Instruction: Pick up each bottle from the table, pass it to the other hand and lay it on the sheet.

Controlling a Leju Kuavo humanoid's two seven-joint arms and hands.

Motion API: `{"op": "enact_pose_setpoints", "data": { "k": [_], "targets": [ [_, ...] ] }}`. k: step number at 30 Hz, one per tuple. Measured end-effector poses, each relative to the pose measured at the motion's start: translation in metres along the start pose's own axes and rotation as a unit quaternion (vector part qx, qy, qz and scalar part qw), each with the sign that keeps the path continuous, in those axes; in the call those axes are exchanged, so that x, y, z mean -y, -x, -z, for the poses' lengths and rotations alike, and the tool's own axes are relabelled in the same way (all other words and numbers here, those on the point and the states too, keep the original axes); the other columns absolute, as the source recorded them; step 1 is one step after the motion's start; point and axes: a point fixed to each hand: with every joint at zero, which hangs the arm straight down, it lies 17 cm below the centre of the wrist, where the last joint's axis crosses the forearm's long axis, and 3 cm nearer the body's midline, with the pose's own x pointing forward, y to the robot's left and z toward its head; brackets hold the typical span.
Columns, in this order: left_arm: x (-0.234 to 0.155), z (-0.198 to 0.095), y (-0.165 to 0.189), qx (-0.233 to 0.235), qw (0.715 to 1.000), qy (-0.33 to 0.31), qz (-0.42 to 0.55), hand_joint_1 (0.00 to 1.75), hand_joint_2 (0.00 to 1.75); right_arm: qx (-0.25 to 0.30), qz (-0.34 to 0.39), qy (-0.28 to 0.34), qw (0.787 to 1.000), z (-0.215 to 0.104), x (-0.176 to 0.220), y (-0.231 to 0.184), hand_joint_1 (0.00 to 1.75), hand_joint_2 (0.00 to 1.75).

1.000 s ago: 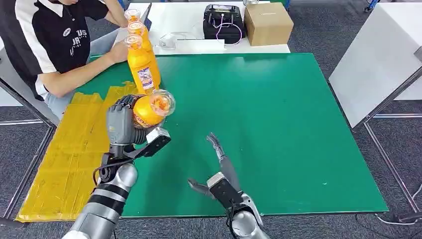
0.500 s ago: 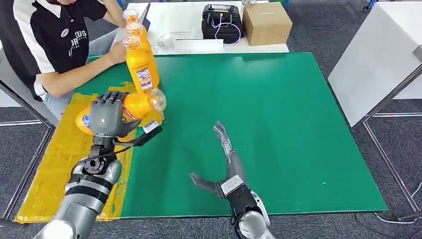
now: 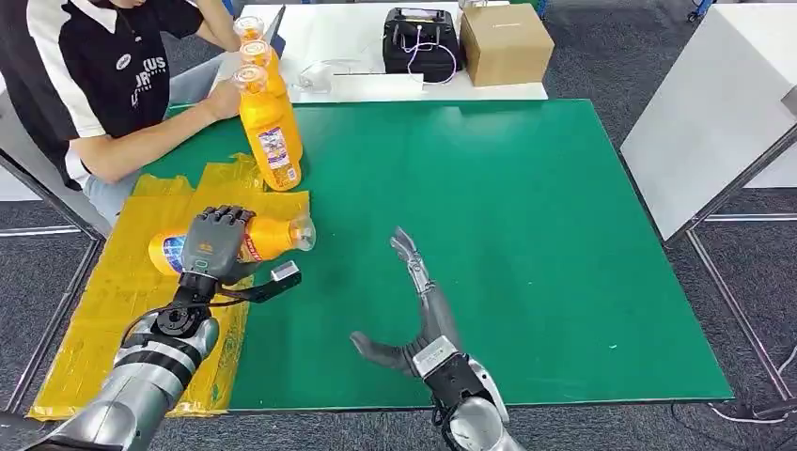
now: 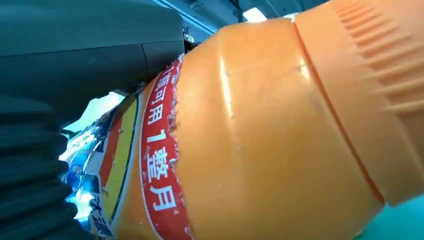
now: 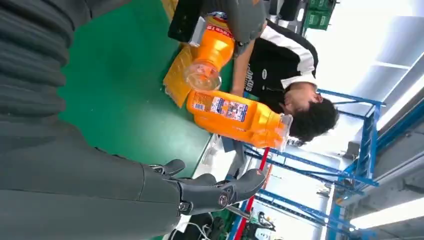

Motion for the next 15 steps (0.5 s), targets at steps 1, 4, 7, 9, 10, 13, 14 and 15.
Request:
{"op": "enact_pose_setpoints", "data": {
  "k": [1, 4, 7, 9, 10, 13, 14, 15],
  "targets": [
    [0.002, -0.001, 0.000, 0.000, 1.000, 0.003, 0.000, 1.75, 1.75, 0.001, 0.000, -0.001, 1.000, 0.000, 0.000, 0.000, 0.00, 1.75],
    [0.013, -0.006, 0.002, -0.004, 1.000, 0.019, -0.004, 1.75, 1.75, 0.005, 0.000, -0.006, 1.000, -0.001, -0.003, -0.002, 0.00, 1.75],
    [0.024, -0.013, 0.000, -0.003, 0.999, 0.035, -0.007, 1.75, 1.75, 0.007, 0.001, -0.009, 1.000, 0.000, -0.006, -0.005, 0.00, 1.75],
    [0.028, -0.016, 0.000, -0.004, 0.999, 0.041, -0.009, 1.75, 1.75, 0.009, 0.001, -0.010, 1.000, 0.001, -0.006, -0.006, 0.00, 1.75],
    [0.030, -0.017, 0.001, -0.004, 0.999, 0.043, -0.009, 1.75, 1.75, 0.009, 0.001, -0.010, 1.000, 0.001, -0.006, -0.007, 0.00, 1.75],
    [0.034, -0.020, 0.000, -0.005, 0.999, 0.049, -0.010, 1.75, 1.75, 0.010, 0.000, -0.013, 1.000, 0.001, -0.007, -0.007, 0.00, 1.75],
    [0.035, -0.020, 0.000, -0.004, 0.999, 0.051, -0.010, 1.75, 1.75, 0.010, 0.000, -0.013, 1.000, 0.001, -0.007, -0.007, 0.00, 1.75],
    [0.035, -0.020, 0.000, -0.004, 0.999, 0.051, -0.010, 1.75, 1.75, 0.010, 0.000, -0.013, 1.000, 0.001, -0.007, -0.007, 0.00, 1.75]
  ]
}}
